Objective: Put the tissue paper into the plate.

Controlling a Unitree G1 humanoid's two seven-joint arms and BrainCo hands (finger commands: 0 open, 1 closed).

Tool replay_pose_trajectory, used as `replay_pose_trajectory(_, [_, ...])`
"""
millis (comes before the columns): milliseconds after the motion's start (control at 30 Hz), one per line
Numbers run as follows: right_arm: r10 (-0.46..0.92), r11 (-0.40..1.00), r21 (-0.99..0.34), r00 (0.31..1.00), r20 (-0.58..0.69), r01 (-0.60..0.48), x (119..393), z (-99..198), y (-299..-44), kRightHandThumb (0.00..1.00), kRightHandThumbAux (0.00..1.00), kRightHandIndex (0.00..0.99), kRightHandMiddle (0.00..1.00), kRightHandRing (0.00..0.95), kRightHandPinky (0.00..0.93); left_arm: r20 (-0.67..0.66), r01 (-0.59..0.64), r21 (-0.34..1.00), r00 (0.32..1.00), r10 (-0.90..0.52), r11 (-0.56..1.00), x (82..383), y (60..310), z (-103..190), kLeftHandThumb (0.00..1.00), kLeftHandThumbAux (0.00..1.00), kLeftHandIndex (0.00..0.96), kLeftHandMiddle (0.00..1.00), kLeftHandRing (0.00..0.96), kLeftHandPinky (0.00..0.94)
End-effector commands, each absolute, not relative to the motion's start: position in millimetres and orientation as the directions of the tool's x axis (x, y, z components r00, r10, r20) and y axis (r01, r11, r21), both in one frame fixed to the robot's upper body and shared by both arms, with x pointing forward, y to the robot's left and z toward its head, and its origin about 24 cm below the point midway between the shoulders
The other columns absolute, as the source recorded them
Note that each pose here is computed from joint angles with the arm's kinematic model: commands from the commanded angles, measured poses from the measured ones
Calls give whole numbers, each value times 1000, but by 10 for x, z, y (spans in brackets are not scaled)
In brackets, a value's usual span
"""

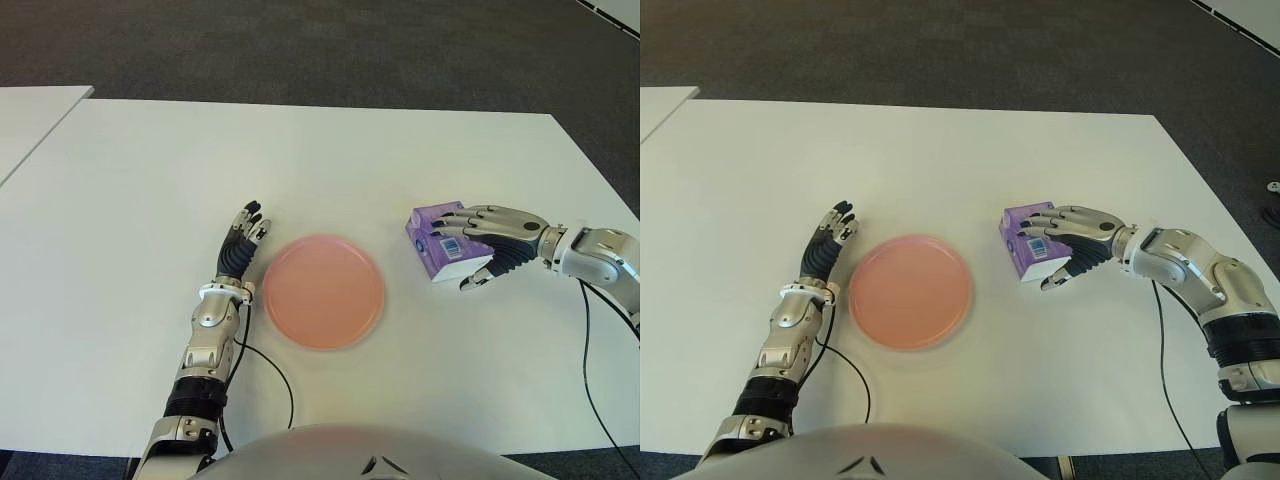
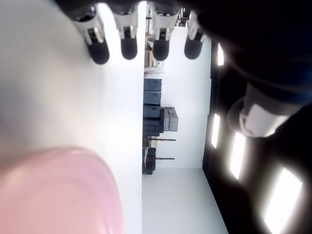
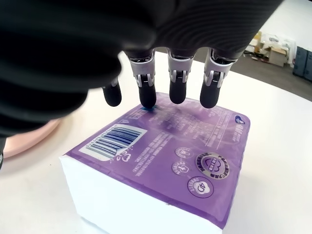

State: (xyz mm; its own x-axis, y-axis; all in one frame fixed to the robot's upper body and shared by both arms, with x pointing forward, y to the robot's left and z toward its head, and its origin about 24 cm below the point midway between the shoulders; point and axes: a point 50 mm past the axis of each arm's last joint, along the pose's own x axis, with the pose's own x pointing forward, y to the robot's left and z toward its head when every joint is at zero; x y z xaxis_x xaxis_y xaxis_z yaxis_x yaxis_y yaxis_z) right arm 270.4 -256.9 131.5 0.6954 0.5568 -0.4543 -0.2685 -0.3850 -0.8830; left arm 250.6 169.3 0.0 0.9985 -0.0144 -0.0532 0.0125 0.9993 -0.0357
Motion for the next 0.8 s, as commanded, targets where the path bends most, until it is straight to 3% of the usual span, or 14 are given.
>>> replay_pose_trajectory(33, [544, -398, -868, 686, -483, -297, 2688, 1273, -2579, 223, 321, 0, 0, 0, 0, -101, 26, -26, 995, -29, 999, 2463, 1698, -91, 0, 478, 0, 0, 0, 0])
replay_pose_trajectory(467, [505, -381, -868, 715, -483, -318, 2774, 1044, -2626, 231, 340, 0, 0, 0, 0, -107, 22, -40, 994, -26, 999, 2454, 1712, -105, 0, 475, 0, 0, 0, 0])
replay_pose_trajectory(800, [498, -376, -904, 778, -384, -205, 2873, 904, -2686, 245, 378, 0, 0, 0, 0, -99, 19, -40, 995, -23, 999, 2437, 1723, -104, 0, 487, 0, 0, 0, 0])
